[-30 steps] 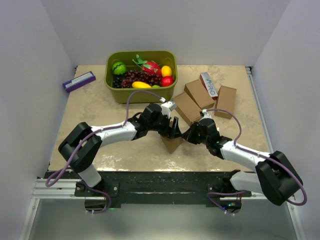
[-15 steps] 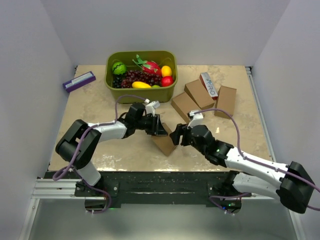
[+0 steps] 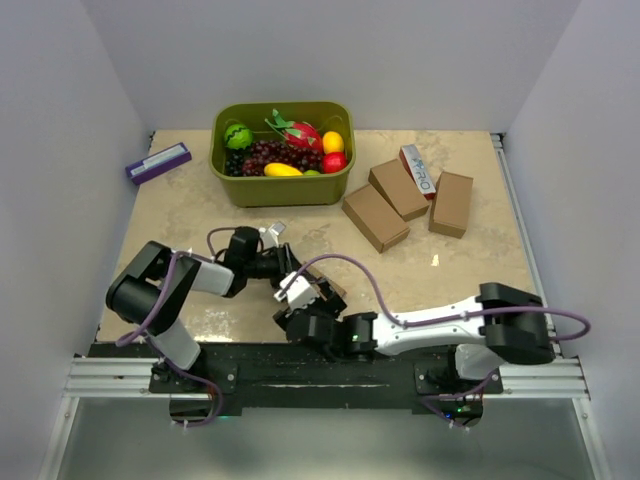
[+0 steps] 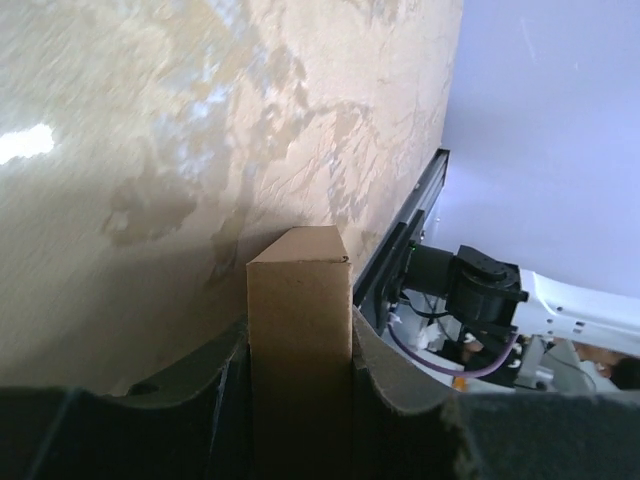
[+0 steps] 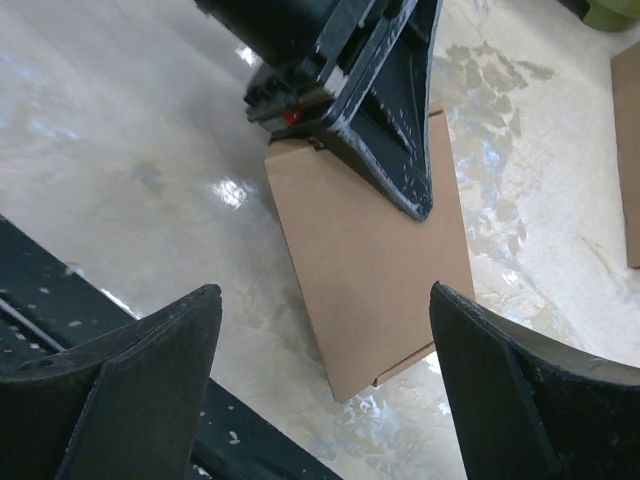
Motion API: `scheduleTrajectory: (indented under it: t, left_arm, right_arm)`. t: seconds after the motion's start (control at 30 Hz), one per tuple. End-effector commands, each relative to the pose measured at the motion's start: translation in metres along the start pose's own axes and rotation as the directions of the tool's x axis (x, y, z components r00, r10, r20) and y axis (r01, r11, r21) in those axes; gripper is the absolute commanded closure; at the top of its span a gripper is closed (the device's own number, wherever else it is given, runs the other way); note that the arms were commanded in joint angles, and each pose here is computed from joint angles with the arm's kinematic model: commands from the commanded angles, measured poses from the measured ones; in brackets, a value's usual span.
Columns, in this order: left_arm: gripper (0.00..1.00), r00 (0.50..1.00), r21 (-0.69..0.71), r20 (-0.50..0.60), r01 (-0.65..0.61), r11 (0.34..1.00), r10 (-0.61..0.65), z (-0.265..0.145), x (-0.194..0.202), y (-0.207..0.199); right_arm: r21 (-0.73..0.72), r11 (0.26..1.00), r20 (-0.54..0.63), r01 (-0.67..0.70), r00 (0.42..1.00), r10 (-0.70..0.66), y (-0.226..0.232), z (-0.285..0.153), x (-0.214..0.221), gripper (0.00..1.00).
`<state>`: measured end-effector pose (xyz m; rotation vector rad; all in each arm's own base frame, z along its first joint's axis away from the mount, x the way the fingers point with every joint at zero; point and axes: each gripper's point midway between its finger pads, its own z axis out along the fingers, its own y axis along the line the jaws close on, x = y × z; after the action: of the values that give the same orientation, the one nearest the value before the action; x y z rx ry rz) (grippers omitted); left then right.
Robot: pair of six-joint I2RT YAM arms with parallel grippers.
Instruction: Fold the paper box
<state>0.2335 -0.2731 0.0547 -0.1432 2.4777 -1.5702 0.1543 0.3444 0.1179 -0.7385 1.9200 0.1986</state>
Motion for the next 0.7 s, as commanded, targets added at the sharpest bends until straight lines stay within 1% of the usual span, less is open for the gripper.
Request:
scheduleTrajectory:
  t: [0.0,0.07,0.1,0.13,0.17,0.23,0.27,0.3,0.33,0.4,0.5,0.6,0.63,0.67]
  left_arm:
    - [0.74,0.991,0.04,0.001,0.133,0.99,-0.133,-0.014,0.007,-0.006]
    - [0.74,0.988,0.072,0.011,0.152,0.986,-0.153,-0.019,0.007,-0.01]
    - [0.74,0.981,0.08,0.012,0.192,0.978,-0.194,-0.023,0.01,-0.01]
    - [0.74,0.981,0.094,0.004,0.192,0.977,-0.193,-0.026,0.011,-0.013]
    - [0.74,0.98,0.092,-0.002,0.199,0.976,-0.199,-0.027,0.013,-0.012]
    - [0.74,0.976,0.093,0.001,0.218,0.972,-0.219,-0.031,0.015,-0.012]
    - [0.75,0.976,0.106,0.009,0.217,0.97,-0.219,-0.033,0.015,-0.014]
    - [0.75,0.969,0.114,0.003,0.245,0.963,-0.247,-0.035,0.017,-0.015]
    - [0.75,0.971,0.133,0.003,0.235,0.963,-0.237,-0.037,0.017,-0.019]
    - [0.75,0.97,0.141,-0.005,0.242,0.96,-0.244,-0.039,0.019,-0.022]
    - [0.76,0.965,0.149,-0.008,0.26,0.954,-0.261,-0.043,0.024,-0.024]
    - [0.76,0.967,0.161,-0.015,0.253,0.954,-0.254,-0.046,0.027,-0.027]
    - [0.75,0.968,0.163,-0.014,0.249,0.955,-0.25,-0.047,0.028,-0.027]
    - [0.72,0.97,0.166,-0.012,0.241,0.956,-0.243,-0.048,0.028,-0.028]
  right_arm:
    - [0.15,0.982,-0.006,0.112,0.994,-0.112,-0.004,0.004,-0.006,0.13]
    - [0.164,0.974,-0.026,0.159,0.987,-0.157,0.004,0.011,0.0,0.13]
    - [0.173,0.97,-0.025,0.17,0.985,-0.168,0.007,0.011,-0.002,0.13]
    - [0.196,0.962,-0.047,0.19,0.982,-0.184,0.008,0.017,0.008,0.14]
    - [0.239,0.946,-0.066,0.22,0.975,-0.211,0.001,0.017,0.011,0.14]
    - [0.263,0.935,-0.077,0.238,0.971,-0.226,0.001,0.02,0.011,0.17]
    - [0.274,0.924,-0.097,0.268,0.963,-0.251,0.0,0.023,0.018,0.2]
    - [0.279,0.921,-0.096,0.271,0.962,-0.254,0.001,0.024,0.017,0.26]
    - [0.288,0.916,-0.1,0.28,0.96,-0.262,0.0,0.025,0.018,0.3]
    - [0.309,0.9,-0.115,0.306,0.952,-0.284,-0.002,0.028,0.023,0.37]
    - [0.315,0.885,-0.132,0.343,0.939,-0.317,0.0,0.031,0.028,0.43]
    - [0.332,0.873,-0.141,0.358,0.934,-0.329,-0.001,0.033,0.029,0.54]
    - [0.34,0.871,-0.14,0.354,0.935,-0.326,-0.002,0.032,0.027,0.62]
    - [0.341,0.866,-0.148,0.365,0.931,-0.333,-0.004,0.031,0.028,0.65]
